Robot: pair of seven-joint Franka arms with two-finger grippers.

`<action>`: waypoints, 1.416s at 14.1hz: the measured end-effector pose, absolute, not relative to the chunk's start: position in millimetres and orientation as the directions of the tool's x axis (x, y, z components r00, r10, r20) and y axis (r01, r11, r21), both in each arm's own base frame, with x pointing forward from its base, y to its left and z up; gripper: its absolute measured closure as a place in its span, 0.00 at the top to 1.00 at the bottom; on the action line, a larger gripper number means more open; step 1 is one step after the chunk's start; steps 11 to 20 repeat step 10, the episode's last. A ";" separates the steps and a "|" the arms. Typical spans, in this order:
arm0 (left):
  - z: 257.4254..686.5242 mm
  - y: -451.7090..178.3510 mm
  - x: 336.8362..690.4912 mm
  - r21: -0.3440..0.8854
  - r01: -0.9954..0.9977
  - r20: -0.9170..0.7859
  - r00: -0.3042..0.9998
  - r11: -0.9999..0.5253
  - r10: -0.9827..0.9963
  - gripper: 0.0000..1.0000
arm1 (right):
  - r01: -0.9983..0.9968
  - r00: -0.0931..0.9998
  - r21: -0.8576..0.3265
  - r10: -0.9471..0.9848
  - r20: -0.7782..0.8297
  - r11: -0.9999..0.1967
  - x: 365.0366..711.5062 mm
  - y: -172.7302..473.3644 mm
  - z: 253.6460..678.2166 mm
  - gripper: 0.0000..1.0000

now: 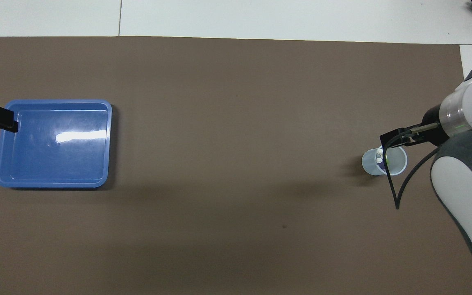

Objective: Transfer and insert pens with both arms

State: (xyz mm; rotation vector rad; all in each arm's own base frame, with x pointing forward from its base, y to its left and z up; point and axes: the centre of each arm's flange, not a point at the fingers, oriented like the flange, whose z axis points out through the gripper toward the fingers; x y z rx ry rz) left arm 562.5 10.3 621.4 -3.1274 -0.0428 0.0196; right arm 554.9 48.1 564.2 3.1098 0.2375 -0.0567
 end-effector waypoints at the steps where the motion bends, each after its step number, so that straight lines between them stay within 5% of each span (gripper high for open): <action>1: 621.4 10.1 562.6 -0.014 0.027 -0.012 1.000 -1.000 0.027 1.00 | 0.153 0.988 0.017 0.153 -0.038 -0.988 554.7 50.3 564.2 1.00; 20: 621.7 9.0 563.0 -0.014 0.025 -0.009 1.000 -1.000 0.025 1.00 | 0.106 0.994 0.015 0.106 -0.036 -0.994 553.4 63.4 564.6 1.00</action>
